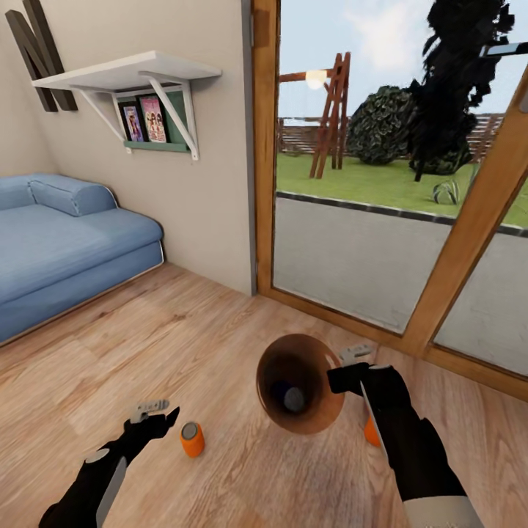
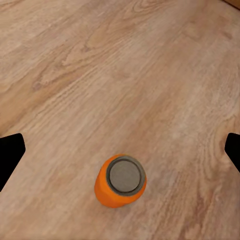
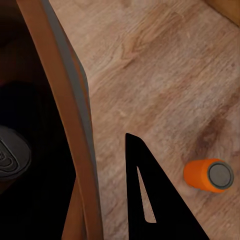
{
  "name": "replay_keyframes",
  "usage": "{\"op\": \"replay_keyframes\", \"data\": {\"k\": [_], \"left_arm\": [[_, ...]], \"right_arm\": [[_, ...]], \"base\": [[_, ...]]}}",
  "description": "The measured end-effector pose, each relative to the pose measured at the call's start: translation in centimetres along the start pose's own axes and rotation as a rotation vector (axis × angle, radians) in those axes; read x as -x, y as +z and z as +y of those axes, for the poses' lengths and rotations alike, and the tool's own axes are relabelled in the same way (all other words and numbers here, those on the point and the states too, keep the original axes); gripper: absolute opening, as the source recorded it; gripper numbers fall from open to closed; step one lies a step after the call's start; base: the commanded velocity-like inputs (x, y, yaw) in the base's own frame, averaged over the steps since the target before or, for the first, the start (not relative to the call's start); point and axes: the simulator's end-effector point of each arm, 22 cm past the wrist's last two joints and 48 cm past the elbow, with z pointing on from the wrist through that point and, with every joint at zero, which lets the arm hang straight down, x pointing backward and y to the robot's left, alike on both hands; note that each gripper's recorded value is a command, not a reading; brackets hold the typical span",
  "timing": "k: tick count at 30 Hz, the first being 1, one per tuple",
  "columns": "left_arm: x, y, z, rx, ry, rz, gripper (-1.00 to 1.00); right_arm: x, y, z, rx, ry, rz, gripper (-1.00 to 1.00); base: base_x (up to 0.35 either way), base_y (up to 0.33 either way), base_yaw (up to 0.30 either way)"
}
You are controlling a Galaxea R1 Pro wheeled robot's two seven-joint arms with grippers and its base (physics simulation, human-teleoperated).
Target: Put the three can of soda from the living room inside the tash can in the kitchen.
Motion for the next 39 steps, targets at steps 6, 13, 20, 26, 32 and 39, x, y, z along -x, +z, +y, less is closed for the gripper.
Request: {"op": "replay_keyframes", "data": {"k": [6,13,20,26,32,39], "left_arm": [[0.1,2.0,-4.9,0.007,0.048,0.089,1.0],[2.2,3.1,-6.1,0.025,0.053,0.233,1.0],[1.7,3.1,-5.8,0.038,0.043,0.361,1.0],[2.7,3.3,-5.6,0.042,0.038,0.366,1.0],[2.0,3.4,-5.0,0.051,0.031,0.395,1.0],[0.5,4.0,-4.4,0.059,0.029,0.425,1.0]], "right_arm": [[0.3,-0.1,0.2,-0.002,-0.018,-0.002,-1.0],[2.5,-0.4,1.4,-0.015,-0.051,0.008,-1.0],[9.0,-2.7,1.9,-0.005,-0.054,-0.101,-1.0],[13.4,-4.2,1.1,-0.009,-0.042,-0.172,-1.0],[11.9,-2.1,-0.7,-0.023,-0.004,-0.111,-1.0],[9.8,0.2,-0.7,-0.012,0.005,-0.053,-1.0]], "base": [[0.142,0.0,0.0],[0.013,0.0,0.0],[0.001,0.0,0.0],[0.0,0.0,0.0],[0.0,0.0,0.0],[0.0,0.0,0.0]]}}
